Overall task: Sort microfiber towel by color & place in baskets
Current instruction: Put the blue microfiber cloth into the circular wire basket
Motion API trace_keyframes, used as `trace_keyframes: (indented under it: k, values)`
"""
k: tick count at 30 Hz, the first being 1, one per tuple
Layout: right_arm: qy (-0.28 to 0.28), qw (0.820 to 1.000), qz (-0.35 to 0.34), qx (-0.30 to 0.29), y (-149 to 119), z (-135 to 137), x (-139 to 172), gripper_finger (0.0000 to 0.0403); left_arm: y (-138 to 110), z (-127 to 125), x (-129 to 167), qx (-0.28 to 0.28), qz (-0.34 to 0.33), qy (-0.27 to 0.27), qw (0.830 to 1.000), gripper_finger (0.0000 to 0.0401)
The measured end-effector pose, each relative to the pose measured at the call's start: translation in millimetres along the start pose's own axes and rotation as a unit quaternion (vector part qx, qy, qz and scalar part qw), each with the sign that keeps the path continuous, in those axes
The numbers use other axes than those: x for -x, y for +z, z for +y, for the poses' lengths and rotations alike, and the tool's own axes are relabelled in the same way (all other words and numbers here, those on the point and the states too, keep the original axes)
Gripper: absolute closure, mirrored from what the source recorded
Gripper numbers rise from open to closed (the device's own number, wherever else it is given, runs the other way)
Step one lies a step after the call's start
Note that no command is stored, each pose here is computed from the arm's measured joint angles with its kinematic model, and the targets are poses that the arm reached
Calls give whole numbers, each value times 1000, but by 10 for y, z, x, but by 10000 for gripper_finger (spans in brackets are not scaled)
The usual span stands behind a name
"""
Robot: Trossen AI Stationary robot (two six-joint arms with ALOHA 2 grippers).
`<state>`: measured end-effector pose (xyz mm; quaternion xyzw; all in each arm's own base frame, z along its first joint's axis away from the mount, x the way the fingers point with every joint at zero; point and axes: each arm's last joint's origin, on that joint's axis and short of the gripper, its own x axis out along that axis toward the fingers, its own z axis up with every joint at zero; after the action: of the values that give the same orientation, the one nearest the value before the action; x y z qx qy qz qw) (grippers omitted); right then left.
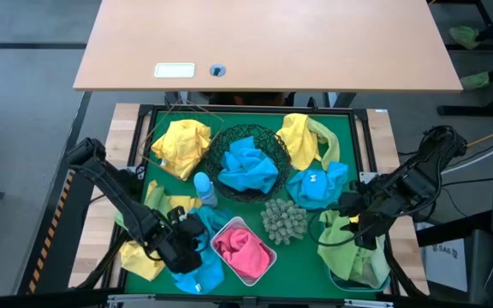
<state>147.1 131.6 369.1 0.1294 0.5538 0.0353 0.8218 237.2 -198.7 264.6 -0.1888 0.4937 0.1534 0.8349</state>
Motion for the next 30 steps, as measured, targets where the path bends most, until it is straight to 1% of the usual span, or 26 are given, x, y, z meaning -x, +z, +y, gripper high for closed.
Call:
trace_keyframes:
  k: [4, 9, 13, 15, 19, 23, 25, 30]
  values:
    - [-3, 1000, -3, 0, 2, -1, 0, 219, -34, 145, -187, 27, 21, 34, 999, 305]
    - [-2, 1000, -3, 0, 2, -1, 0, 219, -49, 326, -385, 53, 53, 68, 995, 261]
    - [-2, 1000, -3, 0, 2, -1, 0, 219, -28, 423, -493, 66, 54, 82, 993, 229]
    - [-2, 1000, -3, 0, 3, 0, 0, 219, 9, 432, -514, 74, 45, 79, 993, 219]
    - [-2, 1000, -4, 0, 3, 0, 0, 219, 70, 439, -536, 82, 23, 77, 993, 212]
    - [-2, 1000, -4, 0, 3, 0, 0, 219, 94, 448, -538, 86, -4, 86, 993, 212]
    - [-2, 1000, -4, 0, 3, 0, 0, 219, 101, 451, -539, 96, -13, 90, 991, 213]
    - [-1, 1000, -4, 0, 4, 0, 0, 219, 98, 446, -573, 108, -23, 98, 989, 213]
